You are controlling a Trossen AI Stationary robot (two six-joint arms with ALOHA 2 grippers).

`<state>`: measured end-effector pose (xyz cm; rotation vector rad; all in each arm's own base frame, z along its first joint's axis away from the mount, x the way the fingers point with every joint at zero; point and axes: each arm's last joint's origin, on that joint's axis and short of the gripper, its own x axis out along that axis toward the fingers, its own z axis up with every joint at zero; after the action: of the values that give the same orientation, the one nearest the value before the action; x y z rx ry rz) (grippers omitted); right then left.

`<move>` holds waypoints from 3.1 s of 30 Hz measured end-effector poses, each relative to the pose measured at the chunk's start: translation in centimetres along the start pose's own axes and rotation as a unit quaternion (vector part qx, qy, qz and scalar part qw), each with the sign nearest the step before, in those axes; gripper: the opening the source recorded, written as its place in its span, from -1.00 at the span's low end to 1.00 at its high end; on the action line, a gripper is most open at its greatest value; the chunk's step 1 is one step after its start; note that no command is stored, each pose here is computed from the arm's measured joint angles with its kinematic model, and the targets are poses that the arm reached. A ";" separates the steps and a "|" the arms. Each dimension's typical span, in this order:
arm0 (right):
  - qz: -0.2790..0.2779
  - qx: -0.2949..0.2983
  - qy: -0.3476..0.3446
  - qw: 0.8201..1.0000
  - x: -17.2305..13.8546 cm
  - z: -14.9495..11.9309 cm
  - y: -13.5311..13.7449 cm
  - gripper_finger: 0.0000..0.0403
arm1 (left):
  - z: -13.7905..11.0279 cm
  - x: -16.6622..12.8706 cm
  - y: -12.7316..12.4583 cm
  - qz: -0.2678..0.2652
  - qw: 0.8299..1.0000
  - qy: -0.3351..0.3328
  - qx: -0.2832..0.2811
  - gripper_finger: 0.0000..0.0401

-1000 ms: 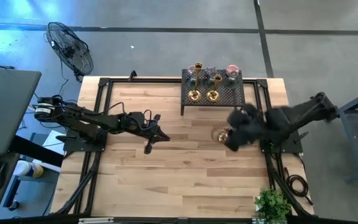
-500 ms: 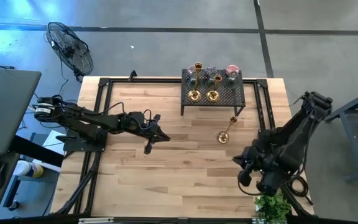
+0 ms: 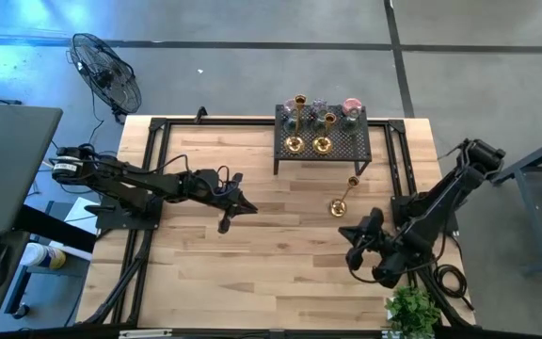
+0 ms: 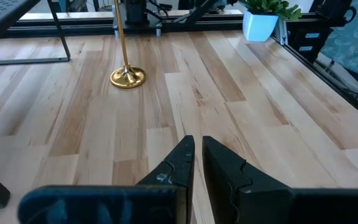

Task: Pick & Place candle stick holders
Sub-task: Put the metal candle holder on the shelf

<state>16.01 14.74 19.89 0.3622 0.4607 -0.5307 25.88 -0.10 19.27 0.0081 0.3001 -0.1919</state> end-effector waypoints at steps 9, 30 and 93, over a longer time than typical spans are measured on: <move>-0.040 -0.011 -0.027 0.999 0.9 0.7 -0.7 -0.20 | 0.0 0.0 0.0 0.000 1.000 0.000 0.000 -0.86; -0.183 -0.019 -0.058 0.981 3.7 2.9 -3.9 0.01 | -0.1 0.0 0.0 0.000 1.000 0.004 -0.001 -0.86; -0.312 0.015 -0.100 0.945 1.7 23.4 -11.7 -0.91 | -0.1 0.0 0.0 -0.003 1.000 0.007 0.001 -0.86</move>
<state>18.38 -5.74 36.16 0.1801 0.3643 -1.1819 25.84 -0.12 19.14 0.0100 0.3137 -0.1975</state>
